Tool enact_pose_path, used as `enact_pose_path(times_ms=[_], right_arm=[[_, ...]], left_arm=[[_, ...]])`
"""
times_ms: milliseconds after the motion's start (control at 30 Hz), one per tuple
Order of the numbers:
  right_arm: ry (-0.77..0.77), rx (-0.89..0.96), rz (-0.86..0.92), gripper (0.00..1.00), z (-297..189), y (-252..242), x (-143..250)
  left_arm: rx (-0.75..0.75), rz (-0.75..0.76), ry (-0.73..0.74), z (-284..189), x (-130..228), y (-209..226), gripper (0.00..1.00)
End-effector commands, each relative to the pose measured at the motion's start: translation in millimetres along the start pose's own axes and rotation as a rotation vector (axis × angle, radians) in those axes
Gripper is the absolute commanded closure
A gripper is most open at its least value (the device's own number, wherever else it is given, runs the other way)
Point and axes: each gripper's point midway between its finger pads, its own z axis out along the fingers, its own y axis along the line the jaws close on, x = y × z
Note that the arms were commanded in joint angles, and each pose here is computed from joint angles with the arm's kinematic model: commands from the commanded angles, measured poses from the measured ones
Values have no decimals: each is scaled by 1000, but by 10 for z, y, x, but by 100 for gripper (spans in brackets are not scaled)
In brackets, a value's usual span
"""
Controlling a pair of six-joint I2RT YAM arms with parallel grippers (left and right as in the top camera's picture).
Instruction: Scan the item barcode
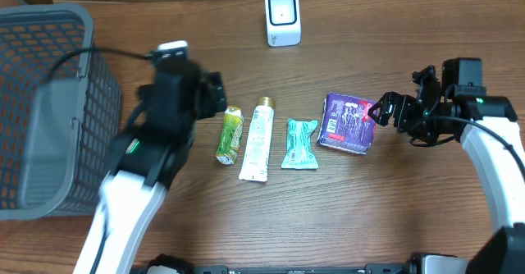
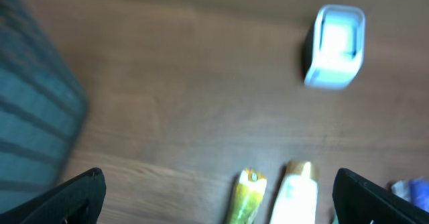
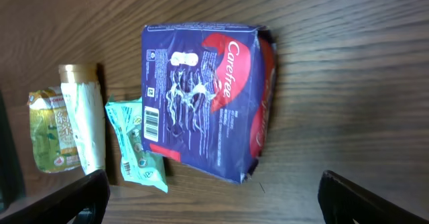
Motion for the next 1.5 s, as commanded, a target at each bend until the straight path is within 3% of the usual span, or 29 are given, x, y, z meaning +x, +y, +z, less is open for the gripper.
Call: enact_pose_path(times_ms=[0,233,567,1000,1233,1300,1467], right_arm=[[21,-33,-67,0,131,3,-55],[48,-64,-94,0,553,-130,-179],[5,-1,-134,9,685,-280,-327],[65,0,-113,41,777,-303,-174],[75,4,-115,78,830,-326,-103],[74,5,-99,96,828,-327,-106],[57,22,73,96,824,-353,-145]], left_arm=[[-77,27,-45,-225,52,279,0],[-108,-31,-6,-173,530,463,0],[-157,26,119,57,783,467,1],[-227,108,300,511,1166,432,0],[-271,160,412,754,1445,441,0],[-281,171,437,804,1510,446,0],[-307,203,506,934,1698,465,0]])
